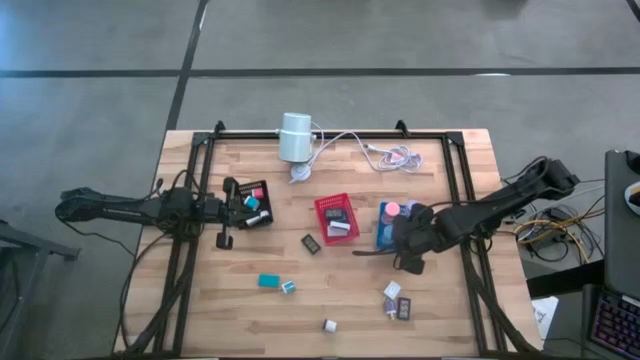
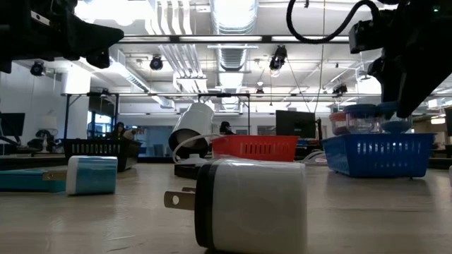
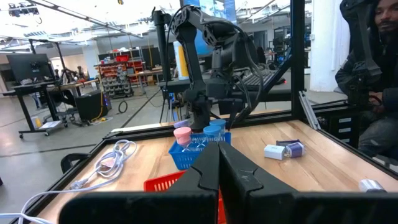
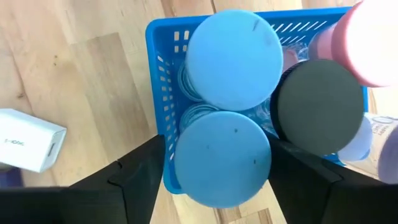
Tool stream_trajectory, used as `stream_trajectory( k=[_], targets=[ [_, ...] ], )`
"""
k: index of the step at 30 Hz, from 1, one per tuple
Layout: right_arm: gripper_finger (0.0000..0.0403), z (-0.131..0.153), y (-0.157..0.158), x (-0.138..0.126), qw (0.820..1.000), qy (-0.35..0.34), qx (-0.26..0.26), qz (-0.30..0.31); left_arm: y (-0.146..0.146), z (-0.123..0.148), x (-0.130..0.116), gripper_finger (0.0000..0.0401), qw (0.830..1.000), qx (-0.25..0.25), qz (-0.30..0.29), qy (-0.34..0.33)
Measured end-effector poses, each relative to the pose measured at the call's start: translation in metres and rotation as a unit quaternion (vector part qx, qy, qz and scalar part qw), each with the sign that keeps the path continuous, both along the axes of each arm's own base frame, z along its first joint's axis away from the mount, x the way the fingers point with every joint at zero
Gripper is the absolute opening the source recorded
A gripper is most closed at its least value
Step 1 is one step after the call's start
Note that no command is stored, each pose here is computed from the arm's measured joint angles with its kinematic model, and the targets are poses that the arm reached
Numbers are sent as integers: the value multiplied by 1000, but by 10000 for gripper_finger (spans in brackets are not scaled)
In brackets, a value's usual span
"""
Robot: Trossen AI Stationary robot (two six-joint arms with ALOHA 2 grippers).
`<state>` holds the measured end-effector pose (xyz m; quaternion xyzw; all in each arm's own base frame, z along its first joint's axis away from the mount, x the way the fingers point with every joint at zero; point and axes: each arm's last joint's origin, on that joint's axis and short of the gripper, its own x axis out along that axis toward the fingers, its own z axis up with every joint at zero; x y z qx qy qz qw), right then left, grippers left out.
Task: Pick & Place Office items
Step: Put the blue hourglass into the blue bin, then put the black digital clock into the red bin
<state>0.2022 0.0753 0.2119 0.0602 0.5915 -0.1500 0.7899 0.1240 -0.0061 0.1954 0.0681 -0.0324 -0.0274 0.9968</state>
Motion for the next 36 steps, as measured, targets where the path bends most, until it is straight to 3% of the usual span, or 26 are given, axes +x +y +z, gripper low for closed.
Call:
stream_trajectory(
  k=[11, 16, 20, 22, 25, 27, 30, 36],
  targets=[
    [268, 44, -4, -10, 1000, -26, 4, 7, 0, 0, 0, 5, 1000, 0, -1, 0],
    [236, 73, -5, -16, 989, -130, -17, 70, 0, 0, 0, 5, 1000, 1, -1, 0],
    [188, 95, -9, -25, 957, -259, -15, 132, 0, 0, 0, 5, 1000, 2, -1, 0],
    [157, 104, -12, -32, 931, -331, -18, 156, 0, 0, 0, 5, 1000, 2, -6, 0],
    [106, 108, -17, -44, 877, -439, -27, 193, -1, 0, 0, 5, 1000, 2, -9, 0],
    [70, 103, -20, -50, 844, -494, -38, 207, -1, 0, 0, 5, 1000, 2, -9, 0],
    [23, 89, -26, -60, 813, -543, -52, 202, -1, 0, 0, 5, 1000, -12, -10, 1],
    [13, 54, -32, -73, 771, -599, -67, 205, -1, -1, 0, 5, 1000, -17, -12, 8]
  ],
)
